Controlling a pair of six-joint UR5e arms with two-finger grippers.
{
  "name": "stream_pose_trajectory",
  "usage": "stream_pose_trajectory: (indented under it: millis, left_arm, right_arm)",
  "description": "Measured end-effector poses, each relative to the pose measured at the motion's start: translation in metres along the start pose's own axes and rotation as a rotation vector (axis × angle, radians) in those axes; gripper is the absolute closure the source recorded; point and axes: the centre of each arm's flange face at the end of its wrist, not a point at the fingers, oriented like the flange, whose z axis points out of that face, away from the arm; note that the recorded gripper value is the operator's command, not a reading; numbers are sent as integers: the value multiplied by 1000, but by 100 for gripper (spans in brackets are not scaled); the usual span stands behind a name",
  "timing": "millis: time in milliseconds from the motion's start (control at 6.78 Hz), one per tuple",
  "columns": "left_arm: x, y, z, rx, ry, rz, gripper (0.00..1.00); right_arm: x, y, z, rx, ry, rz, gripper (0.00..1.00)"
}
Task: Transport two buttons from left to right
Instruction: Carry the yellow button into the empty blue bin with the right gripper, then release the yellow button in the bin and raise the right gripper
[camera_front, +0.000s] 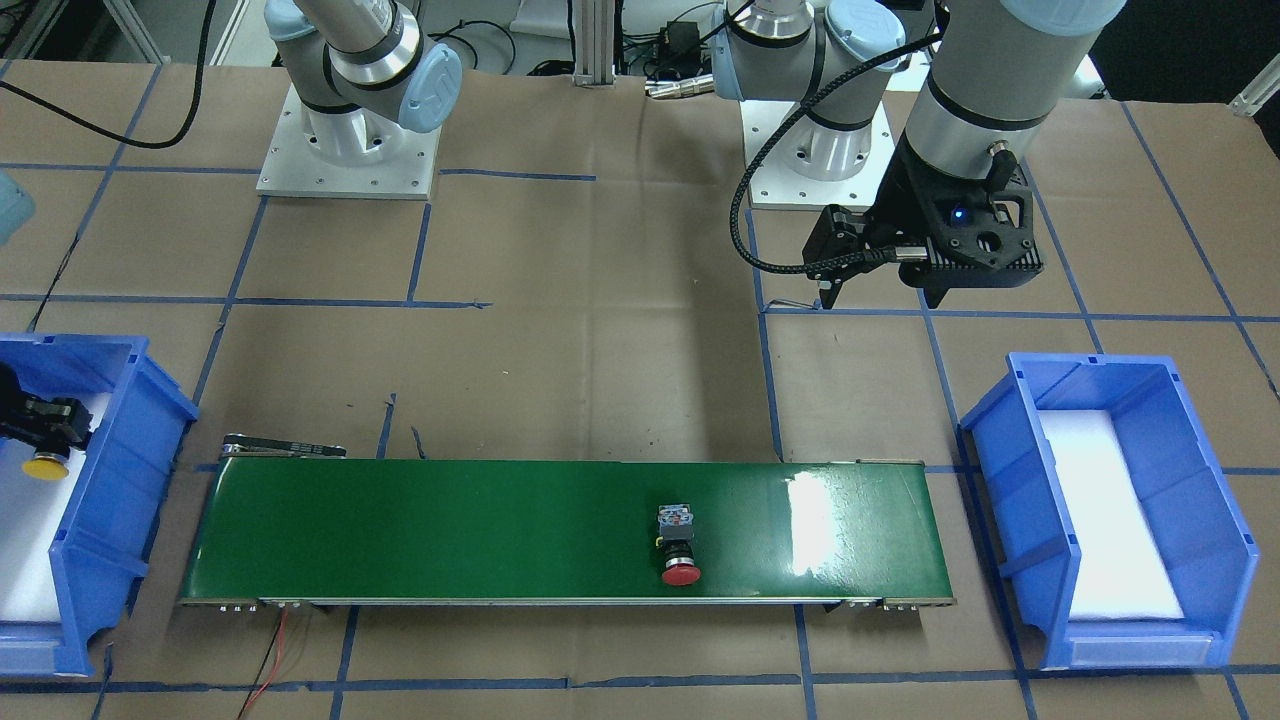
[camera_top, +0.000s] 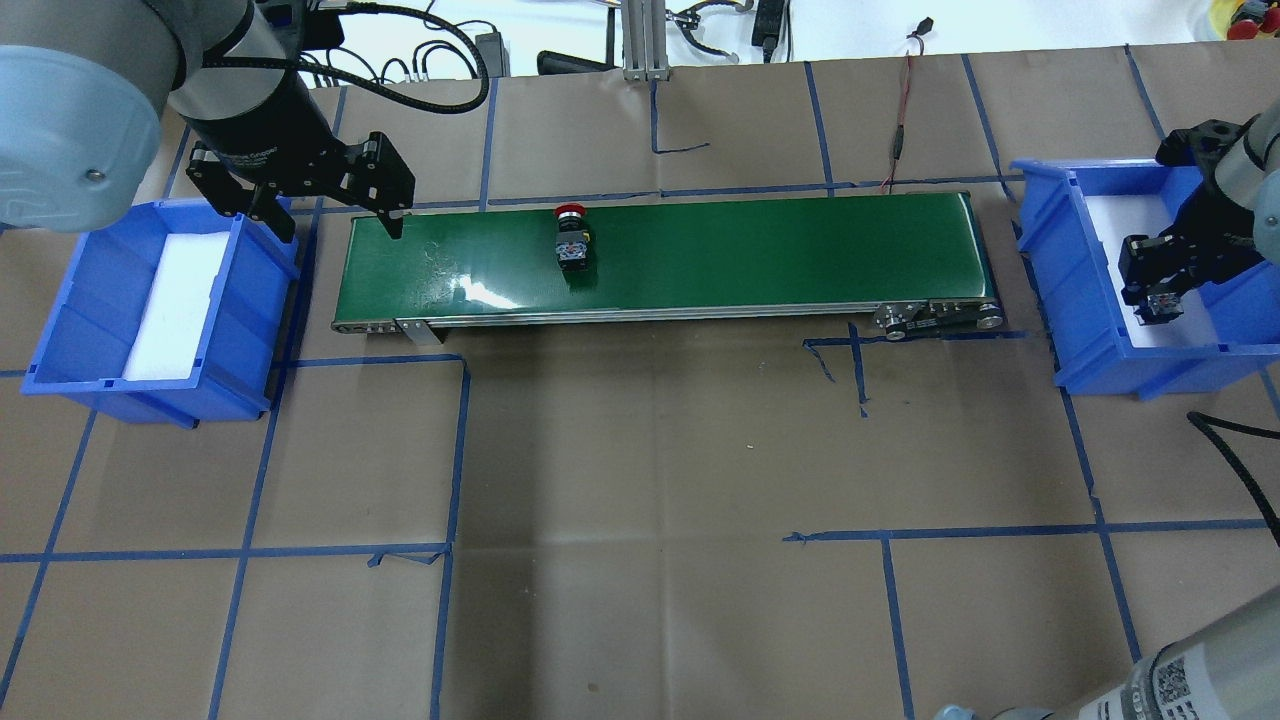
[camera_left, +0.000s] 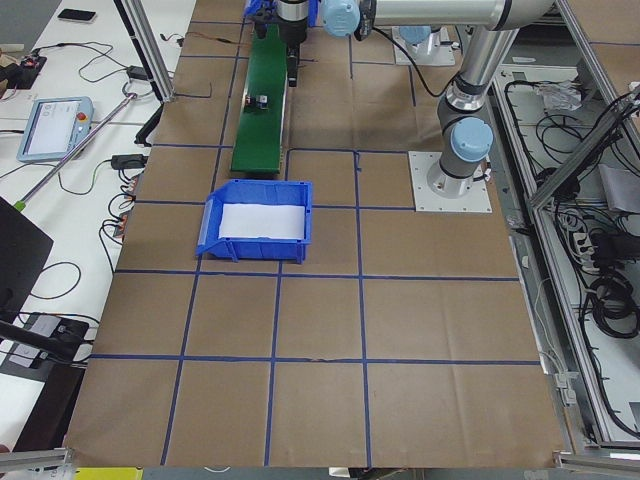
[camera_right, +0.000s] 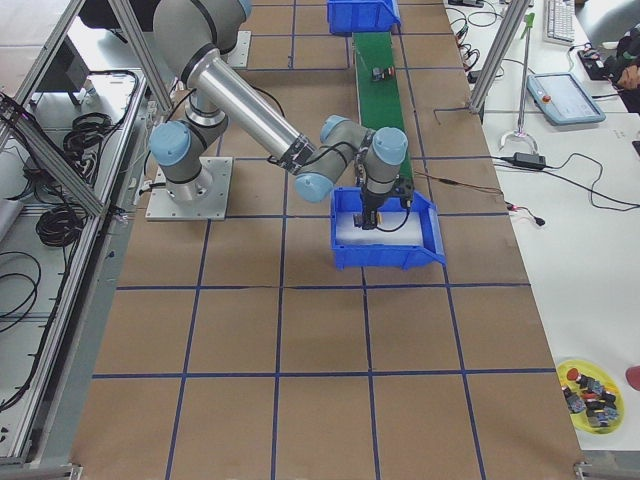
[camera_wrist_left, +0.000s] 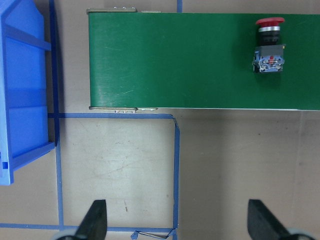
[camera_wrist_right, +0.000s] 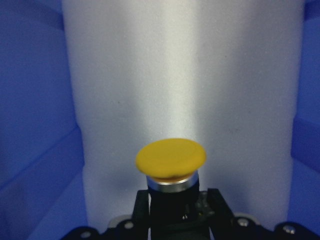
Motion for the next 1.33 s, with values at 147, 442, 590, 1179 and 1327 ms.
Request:
stream_pose_trajectory:
  millis: [147,442,590,1179,1327]
  left_arm:
    - [0,0,0,0,1,0,0]
    - [0,0,0,2,1,0,0]
    - [0,0,0,2,2,0,0]
    - [1,0,0,2,3,0,0]
    - [1,0,0,2,3,0,0]
  right_arm:
    - [6,2,11,-10,-4,10,92]
    - [8,5,27,-35,-15,14,1]
    - [8,5,30,-38,-22,17,1]
    - [10,1,10,-13,-9,23,1]
    - [11,0,-11,-9,-2,24,1]
